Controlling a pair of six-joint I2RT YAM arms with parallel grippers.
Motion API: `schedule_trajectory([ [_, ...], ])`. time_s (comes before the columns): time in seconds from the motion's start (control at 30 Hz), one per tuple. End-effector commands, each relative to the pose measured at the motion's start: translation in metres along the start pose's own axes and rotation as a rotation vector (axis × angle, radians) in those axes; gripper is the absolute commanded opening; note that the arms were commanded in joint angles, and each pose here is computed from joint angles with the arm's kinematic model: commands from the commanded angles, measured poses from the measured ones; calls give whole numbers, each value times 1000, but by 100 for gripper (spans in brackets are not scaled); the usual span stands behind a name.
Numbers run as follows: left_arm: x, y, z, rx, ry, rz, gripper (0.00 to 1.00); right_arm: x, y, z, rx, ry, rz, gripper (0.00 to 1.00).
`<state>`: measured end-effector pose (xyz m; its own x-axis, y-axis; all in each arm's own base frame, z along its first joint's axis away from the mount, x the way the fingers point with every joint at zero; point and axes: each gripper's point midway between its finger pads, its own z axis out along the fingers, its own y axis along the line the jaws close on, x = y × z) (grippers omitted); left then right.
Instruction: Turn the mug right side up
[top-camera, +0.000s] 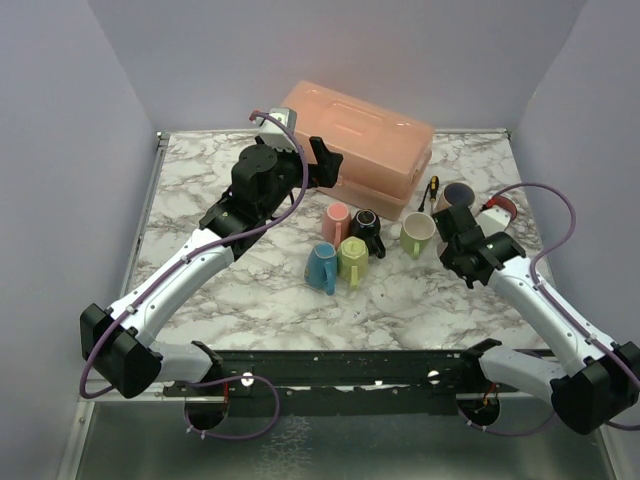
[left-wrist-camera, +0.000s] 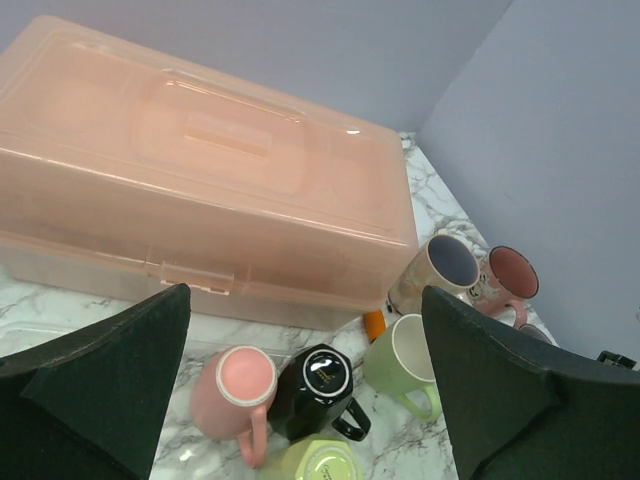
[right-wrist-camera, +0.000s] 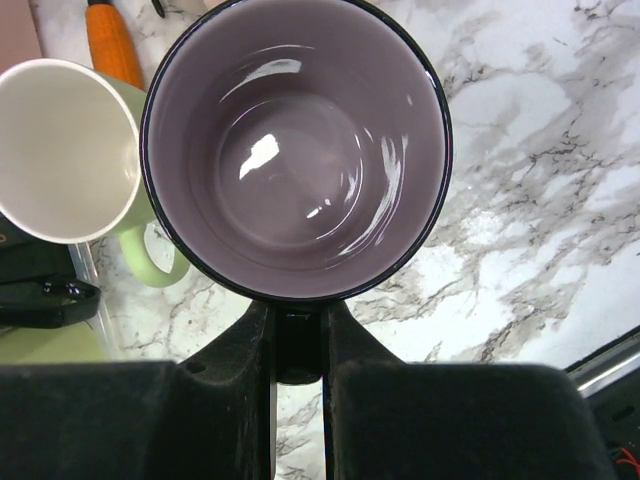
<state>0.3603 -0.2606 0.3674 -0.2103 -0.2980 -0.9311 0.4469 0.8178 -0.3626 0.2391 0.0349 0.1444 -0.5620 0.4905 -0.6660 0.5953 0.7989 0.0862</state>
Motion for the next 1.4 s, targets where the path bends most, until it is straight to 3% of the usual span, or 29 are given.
schedule_trajectory([
  [0.0,-3,6,0,-38,0,21,97,-27,20,3,-57,-117,39,0],
  [0.47,0,12,2,-59,14,46,98,-9,17,45,-23,-62,-36,0],
  [0.97,30,22,9,-88,92,44,98,2,40,73,-146,-25,-146,2],
  [1.13,48,29,7,-103,150,52,98,7,40,71,-144,17,-135,27],
  [1.37,94,51,-9,-164,275,59,99,10,42,62,-184,37,-124,41],
])
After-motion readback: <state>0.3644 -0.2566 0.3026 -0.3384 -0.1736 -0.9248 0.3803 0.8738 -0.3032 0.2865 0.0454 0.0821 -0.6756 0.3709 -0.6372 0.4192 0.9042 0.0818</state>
